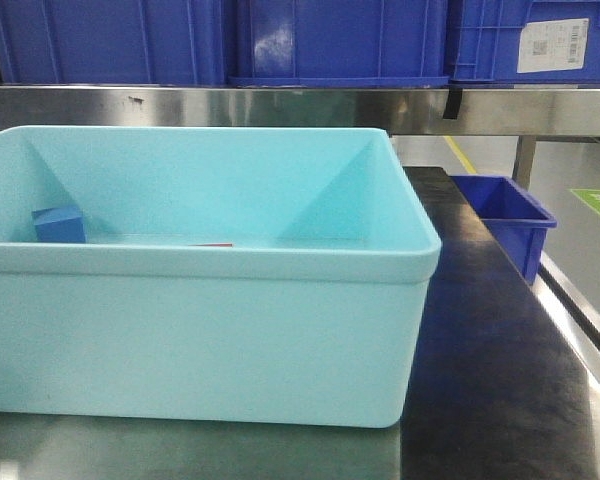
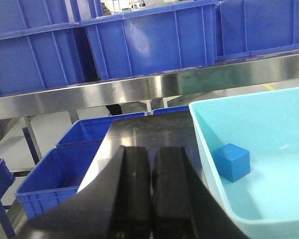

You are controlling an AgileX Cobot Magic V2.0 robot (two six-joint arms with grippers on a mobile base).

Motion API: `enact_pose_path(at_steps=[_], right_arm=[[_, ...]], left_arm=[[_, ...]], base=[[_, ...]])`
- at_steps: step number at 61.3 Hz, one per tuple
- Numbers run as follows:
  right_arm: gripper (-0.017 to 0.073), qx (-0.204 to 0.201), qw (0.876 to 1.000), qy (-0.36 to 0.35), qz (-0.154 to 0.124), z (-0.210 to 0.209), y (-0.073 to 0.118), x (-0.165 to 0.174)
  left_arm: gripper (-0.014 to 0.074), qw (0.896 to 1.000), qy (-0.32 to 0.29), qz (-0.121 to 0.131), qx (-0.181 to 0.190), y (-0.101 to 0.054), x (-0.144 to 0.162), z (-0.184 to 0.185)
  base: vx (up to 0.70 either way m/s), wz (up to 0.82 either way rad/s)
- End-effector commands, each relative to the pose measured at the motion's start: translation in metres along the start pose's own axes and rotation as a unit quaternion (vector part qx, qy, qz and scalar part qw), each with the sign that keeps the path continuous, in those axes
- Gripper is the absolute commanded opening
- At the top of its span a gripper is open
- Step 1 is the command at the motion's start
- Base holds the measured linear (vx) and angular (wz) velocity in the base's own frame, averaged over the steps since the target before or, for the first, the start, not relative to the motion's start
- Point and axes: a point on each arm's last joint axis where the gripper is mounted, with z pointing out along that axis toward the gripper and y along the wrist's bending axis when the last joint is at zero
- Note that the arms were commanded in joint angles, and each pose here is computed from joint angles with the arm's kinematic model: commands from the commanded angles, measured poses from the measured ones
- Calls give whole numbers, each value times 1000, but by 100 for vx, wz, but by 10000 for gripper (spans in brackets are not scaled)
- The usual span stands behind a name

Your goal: Pick red cube and place on left shelf

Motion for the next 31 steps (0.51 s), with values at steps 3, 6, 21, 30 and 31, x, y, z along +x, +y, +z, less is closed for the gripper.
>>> enact_pose_path(at_steps=[3, 6, 21, 30, 31], right_arm=[[58, -2, 996, -90, -3, -4, 0, -22], [58, -2, 996, -95, -3, -4, 0, -23], [58, -2, 996, -92, -3, -3, 0, -23], [58, -3, 999, -53, -3, 5, 0, -32], [58, -2, 999, -47, -3, 7, 0, -35]], left_arm=[[106, 1000, -30, -2, -5, 0, 0, 1], [106, 1000, -30, -2, -5, 0, 0, 1], [106, 1000, -30, -2, -5, 0, 0, 1], [106, 1000, -30, -2, -5, 0, 0, 1], [106, 1000, -30, -2, -5, 0, 0, 1]], base=[[0, 0], [0, 0], [0, 0], [0, 0], [0, 0]])
